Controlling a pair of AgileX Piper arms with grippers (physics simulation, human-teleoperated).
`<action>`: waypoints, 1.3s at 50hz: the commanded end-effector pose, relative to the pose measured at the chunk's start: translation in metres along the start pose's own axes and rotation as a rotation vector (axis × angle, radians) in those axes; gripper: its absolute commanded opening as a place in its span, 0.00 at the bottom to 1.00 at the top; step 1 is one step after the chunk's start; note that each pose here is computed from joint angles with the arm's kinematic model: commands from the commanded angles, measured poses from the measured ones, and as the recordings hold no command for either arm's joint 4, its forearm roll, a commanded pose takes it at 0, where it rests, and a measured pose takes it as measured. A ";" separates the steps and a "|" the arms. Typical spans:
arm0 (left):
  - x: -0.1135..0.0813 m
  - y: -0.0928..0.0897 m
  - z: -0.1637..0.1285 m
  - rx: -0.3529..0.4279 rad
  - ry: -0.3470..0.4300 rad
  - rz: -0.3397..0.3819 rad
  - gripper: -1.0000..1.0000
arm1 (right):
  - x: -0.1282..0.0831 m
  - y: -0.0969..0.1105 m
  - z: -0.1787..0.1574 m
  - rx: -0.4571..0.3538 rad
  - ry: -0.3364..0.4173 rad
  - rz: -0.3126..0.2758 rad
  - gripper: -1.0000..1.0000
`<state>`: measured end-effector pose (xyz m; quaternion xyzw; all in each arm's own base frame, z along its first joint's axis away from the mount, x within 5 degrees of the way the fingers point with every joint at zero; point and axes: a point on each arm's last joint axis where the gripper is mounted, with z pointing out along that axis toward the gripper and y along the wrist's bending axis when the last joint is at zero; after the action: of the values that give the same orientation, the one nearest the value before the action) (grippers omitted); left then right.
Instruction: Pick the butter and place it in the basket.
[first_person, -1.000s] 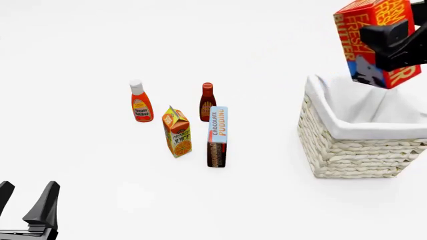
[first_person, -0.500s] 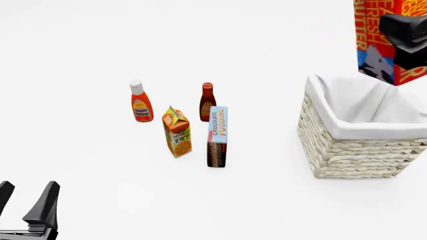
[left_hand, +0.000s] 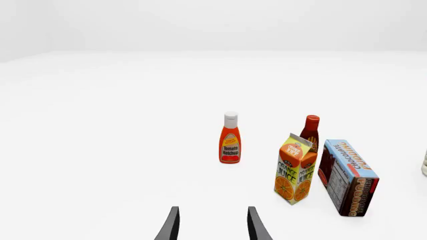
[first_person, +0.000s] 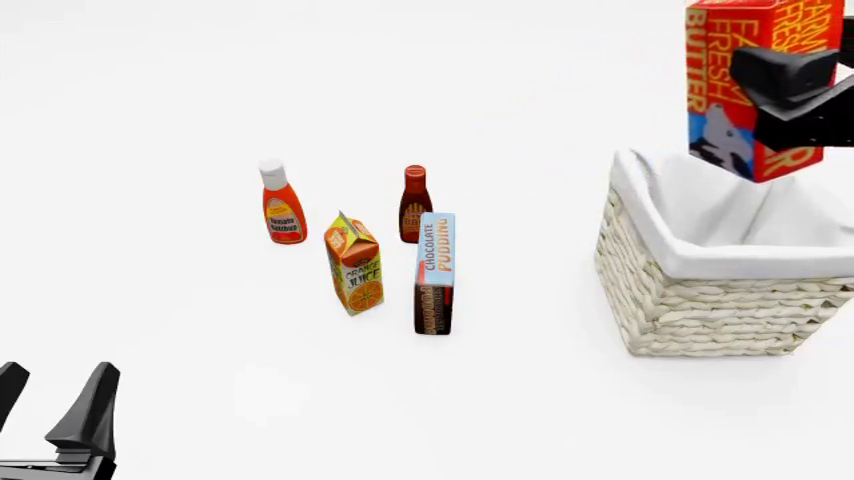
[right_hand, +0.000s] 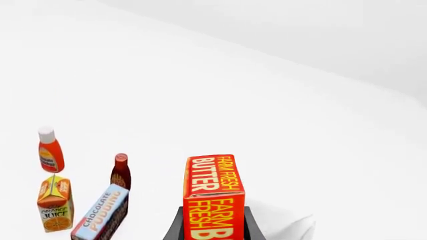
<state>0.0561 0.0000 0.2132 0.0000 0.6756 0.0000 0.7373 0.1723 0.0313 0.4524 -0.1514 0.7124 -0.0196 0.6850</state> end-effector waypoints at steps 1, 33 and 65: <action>0.000 0.000 0.000 0.000 0.000 0.000 1.00 | 0.000 -0.002 0.002 0.021 -0.037 0.036 0.00; 0.000 0.000 0.000 0.000 0.000 0.000 1.00 | 0.027 -0.011 0.019 0.095 -0.021 0.081 0.00; 0.000 0.000 0.000 0.000 0.000 0.000 1.00 | 0.039 -0.014 0.014 0.135 -0.066 0.115 0.00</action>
<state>0.0561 0.0000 0.2132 0.0000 0.6756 0.0000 0.7373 0.1939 0.0136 0.4121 -0.0787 0.7101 -0.0279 0.6991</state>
